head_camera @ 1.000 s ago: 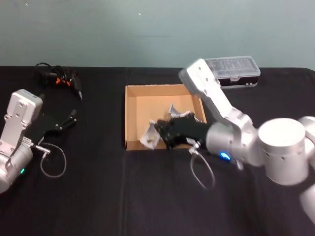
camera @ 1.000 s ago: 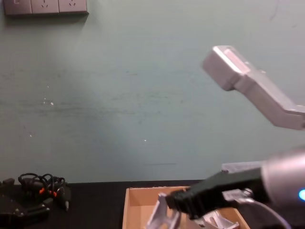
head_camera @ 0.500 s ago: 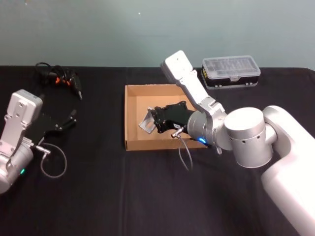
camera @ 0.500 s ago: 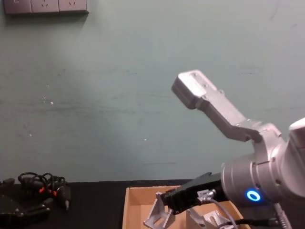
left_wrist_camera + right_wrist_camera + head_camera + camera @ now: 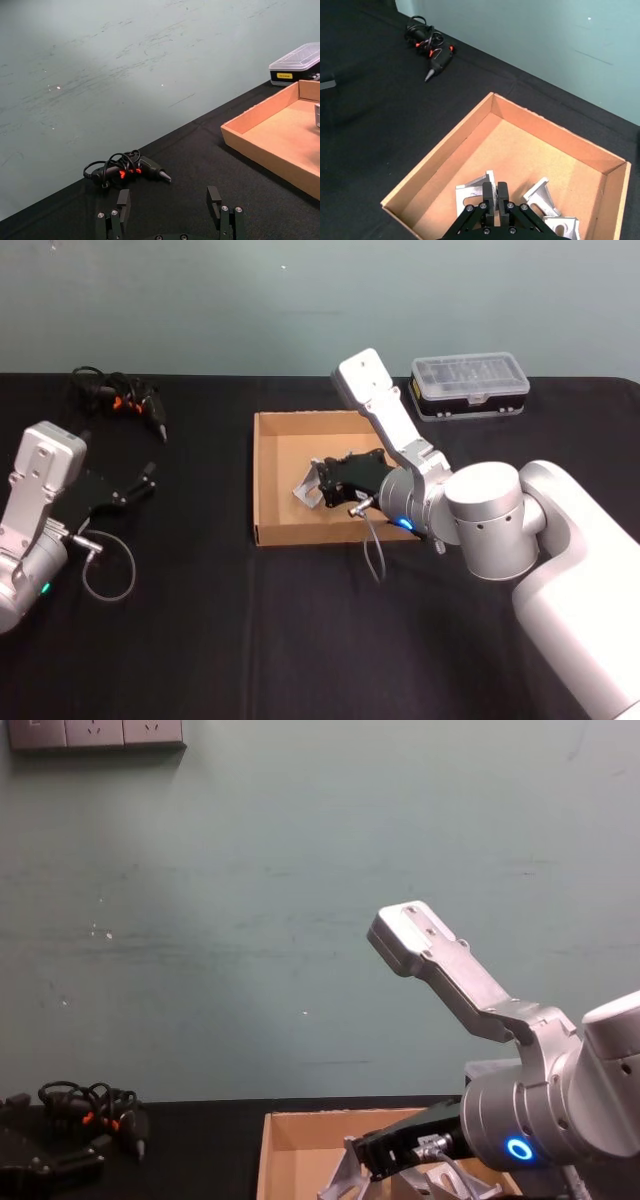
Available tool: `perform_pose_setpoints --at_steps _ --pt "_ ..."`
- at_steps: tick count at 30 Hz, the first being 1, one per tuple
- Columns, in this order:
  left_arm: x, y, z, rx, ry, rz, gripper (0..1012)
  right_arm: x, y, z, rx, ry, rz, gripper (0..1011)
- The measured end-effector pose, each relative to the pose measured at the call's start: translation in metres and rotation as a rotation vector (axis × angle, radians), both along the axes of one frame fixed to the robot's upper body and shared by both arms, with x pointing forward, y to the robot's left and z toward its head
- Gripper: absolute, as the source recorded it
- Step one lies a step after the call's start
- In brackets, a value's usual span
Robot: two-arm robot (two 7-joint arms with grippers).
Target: Use one hand to pick up the angle iron from the table and place it into the box.
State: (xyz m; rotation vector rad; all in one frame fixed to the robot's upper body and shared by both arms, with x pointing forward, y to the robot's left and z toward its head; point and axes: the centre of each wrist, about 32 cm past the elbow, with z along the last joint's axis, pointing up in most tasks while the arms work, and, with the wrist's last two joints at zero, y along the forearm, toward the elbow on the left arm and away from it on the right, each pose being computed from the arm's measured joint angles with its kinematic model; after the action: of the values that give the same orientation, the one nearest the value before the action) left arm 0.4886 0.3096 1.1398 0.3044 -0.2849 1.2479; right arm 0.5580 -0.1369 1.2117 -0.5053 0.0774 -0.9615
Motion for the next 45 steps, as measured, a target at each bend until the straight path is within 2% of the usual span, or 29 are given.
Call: perform_pose_setpoints --at_steps 10,13,18,19,22,26,29,30,39,43,45 --pt "0.0 0.0 0.0 0.0 0.0 0.0 1000 -0.0001 0.0 -0.0005 0.0 0.0 0.0 58" --pt "0.0 0.0 0.0 0.0 0.0 0.0 1000 -0.0002 0.0002 -0.0002 -0.001 0.0 0.001 97" --pt "0.0 0.0 0.0 0.0 0.0 0.0 1000 -0.0002 0.0003 0.0002 -0.001 0.0 0.001 253" --pt "0.0 0.0 0.0 0.0 0.0 0.0 1000 -0.0002 0.0003 0.0003 -0.001 0.0 0.001 311" --pt "0.0 0.0 0.0 0.0 0.0 0.0 1000 -0.0003 0.0003 0.0003 -0.001 0.0 0.002 367" --pt "0.0 0.0 0.0 0.0 0.0 0.0 1000 -0.0004 0.0004 0.0004 -0.002 0.0 0.002 533" --pt "0.0 0.0 0.0 0.0 0.0 0.0 1000 -0.0004 0.0004 0.0004 -0.002 0.001 0.002 594" --pt "0.0 0.0 0.0 0.0 0.0 0.0 1000 -0.0004 0.0004 0.0005 -0.002 0.001 0.003 654" --pt "0.0 0.0 0.0 0.0 0.0 0.0 1000 -0.0005 0.0006 0.0006 -0.001 0.001 0.003 915" --pt "0.0 0.0 0.0 0.0 0.0 0.0 1000 -0.0019 -0.0006 0.0015 0.001 -0.012 0.011 1000" --pt "0.0 0.0 0.0 0.0 0.0 0.0 1000 -0.005 -0.0037 0.0017 0.008 -0.025 0.019 1002"
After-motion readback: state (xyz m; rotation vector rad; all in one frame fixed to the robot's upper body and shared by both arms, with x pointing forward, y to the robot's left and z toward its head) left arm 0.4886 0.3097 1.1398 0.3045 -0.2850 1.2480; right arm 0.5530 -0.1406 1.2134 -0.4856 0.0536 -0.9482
